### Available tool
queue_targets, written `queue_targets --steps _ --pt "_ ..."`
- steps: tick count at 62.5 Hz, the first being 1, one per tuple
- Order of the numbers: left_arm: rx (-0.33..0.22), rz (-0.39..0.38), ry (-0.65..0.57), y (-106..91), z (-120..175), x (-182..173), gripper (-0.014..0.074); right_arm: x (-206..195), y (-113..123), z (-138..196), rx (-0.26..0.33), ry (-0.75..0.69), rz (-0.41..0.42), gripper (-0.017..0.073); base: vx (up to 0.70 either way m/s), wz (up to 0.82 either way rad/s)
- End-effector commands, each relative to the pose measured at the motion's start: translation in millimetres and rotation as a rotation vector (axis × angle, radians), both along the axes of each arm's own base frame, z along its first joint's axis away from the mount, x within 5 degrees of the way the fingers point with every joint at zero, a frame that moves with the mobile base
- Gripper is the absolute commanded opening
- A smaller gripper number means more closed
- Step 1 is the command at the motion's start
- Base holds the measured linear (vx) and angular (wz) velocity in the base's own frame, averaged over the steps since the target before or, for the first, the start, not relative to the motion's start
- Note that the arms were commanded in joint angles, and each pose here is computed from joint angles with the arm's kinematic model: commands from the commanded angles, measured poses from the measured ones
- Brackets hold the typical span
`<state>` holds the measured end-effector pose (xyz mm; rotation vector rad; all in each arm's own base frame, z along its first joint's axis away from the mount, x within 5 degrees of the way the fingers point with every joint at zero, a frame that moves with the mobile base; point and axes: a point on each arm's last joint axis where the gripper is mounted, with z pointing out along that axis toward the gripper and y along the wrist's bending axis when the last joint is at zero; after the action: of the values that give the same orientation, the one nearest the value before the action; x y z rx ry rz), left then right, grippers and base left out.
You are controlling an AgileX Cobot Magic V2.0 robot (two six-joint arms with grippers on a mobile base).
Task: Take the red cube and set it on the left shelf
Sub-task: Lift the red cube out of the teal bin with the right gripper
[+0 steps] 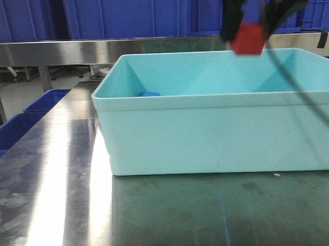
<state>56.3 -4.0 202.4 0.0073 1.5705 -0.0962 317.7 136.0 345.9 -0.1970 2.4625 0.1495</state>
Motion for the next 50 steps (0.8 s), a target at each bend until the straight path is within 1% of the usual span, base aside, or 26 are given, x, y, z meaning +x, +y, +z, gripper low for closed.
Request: queue_targets --steps 1,6,11,16,20,23,25,31,36,45,50 --pt "-0.014 0.008 -0.078 0.8 1 0 0.0101 -21 -17 50 -0.009 -0.194 0.010 0.0074 -0.04 -0.26" --pt "-0.014 0.008 -0.078 0.8 1 0 0.0101 -39 -27 63 -0.016 -0.250 0.013 0.0074 -0.01 -0.06" --pt "-0.014 0.008 -0.078 0.8 1 0 0.0101 -57 -37 68 -0.029 -0.299 0.020 0.0074 0.00 0.00" --pt "-0.014 0.008 -0.078 0.8 1 0 0.0101 -74 -46 61 -0.050 -0.327 0.031 0.0074 0.00 0.00" --pt "-0.014 0.008 -0.078 0.8 1 0 0.0101 -93 -54 56 -0.048 -0.373 0.045 0.0074 0.00 0.00" --pt "-0.014 0.008 -0.078 0.8 1 0 0.0101 -105 -59 49 -0.039 -0.398 0.055 0.0074 0.00 0.00" --pt "-0.014 0.008 -0.078 0.8 1 0 0.0101 -119 -64 45 -0.020 -0.438 0.067 0.0074 0.00 0.00" --pt "-0.014 0.008 -0.078 0.8 1 0 0.0101 -143 -72 25 0.008 -0.497 0.096 0.0074 0.00 0.00" --pt "-0.014 0.008 -0.078 0.8 1 0 0.0101 -169 -81 9 0.045 -0.577 0.118 0.0074 0.00 0.00" --pt "-0.014 0.008 -0.078 0.8 1 0 0.0101 -199 -93 -12 0.072 -0.639 0.127 0.0074 0.00 0.00" --pt "-0.014 0.008 -0.078 0.8 1 0 0.0101 -214 -100 -18 0.088 -0.680 0.126 0.0074 0.00 0.00"
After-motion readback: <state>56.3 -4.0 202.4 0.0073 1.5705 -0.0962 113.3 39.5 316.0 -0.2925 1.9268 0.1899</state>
